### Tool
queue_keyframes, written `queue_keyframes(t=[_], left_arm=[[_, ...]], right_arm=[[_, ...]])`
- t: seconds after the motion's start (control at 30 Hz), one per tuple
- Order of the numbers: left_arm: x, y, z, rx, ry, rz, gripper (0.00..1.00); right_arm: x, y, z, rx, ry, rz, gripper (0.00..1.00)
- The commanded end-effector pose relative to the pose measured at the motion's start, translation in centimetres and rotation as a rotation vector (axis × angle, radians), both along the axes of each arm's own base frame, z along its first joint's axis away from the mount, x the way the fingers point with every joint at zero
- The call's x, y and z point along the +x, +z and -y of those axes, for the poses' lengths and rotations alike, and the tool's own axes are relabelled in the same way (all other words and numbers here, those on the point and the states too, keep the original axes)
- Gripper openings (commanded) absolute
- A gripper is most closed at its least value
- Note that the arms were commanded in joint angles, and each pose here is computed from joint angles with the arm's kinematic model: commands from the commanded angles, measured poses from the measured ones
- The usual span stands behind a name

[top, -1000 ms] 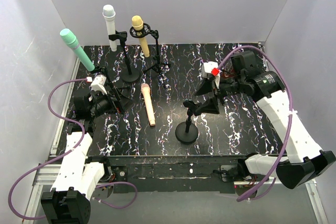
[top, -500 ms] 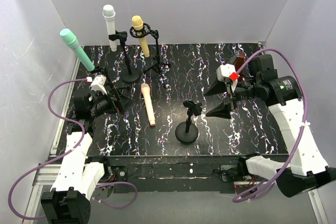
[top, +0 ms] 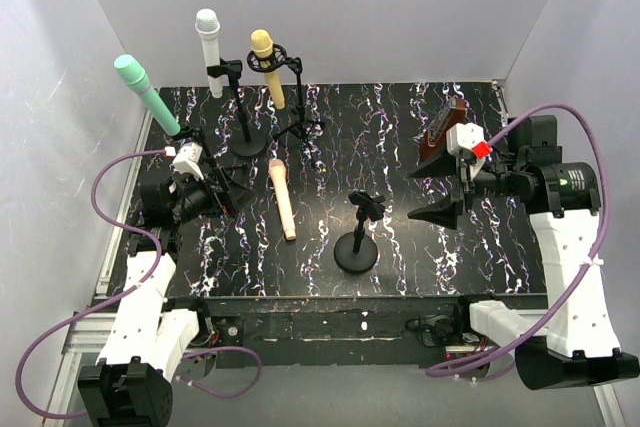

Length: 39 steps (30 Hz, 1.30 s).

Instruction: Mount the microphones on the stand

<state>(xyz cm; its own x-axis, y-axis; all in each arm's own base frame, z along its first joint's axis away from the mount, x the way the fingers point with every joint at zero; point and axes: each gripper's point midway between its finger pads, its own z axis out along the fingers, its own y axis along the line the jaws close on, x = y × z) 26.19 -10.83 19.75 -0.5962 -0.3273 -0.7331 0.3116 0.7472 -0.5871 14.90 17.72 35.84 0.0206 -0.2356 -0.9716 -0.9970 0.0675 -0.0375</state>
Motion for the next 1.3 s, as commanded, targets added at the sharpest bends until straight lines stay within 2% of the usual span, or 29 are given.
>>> queue_keyframes(t=[0.0,0.53,0.97,1.27], left_arm=[[-0.1,0.8,0.2,-0.008,-0.01,0.027,0.98],[0.0,0.2,0.3,-0.021,-0.01,-0.007,0.98],[0.1,-0.7,0.5,-0.036,-0.018,-0.056,0.98],[-0.1,-1.8,1.1,-0.12,0.017,-0.156,0.98]], right_arm=[[-0.2,0.4,0.5,0.052,-0.025,-0.002,0.85],[3.5,-5.5,3.4,0.078,-0.26,-0.12,0.85],[4.6,-11.1,3.9,0.098,-0.309,-0.248,0.85],[5.3,-13.5,4.6,0.12,-0.344,-0.299,0.85]])
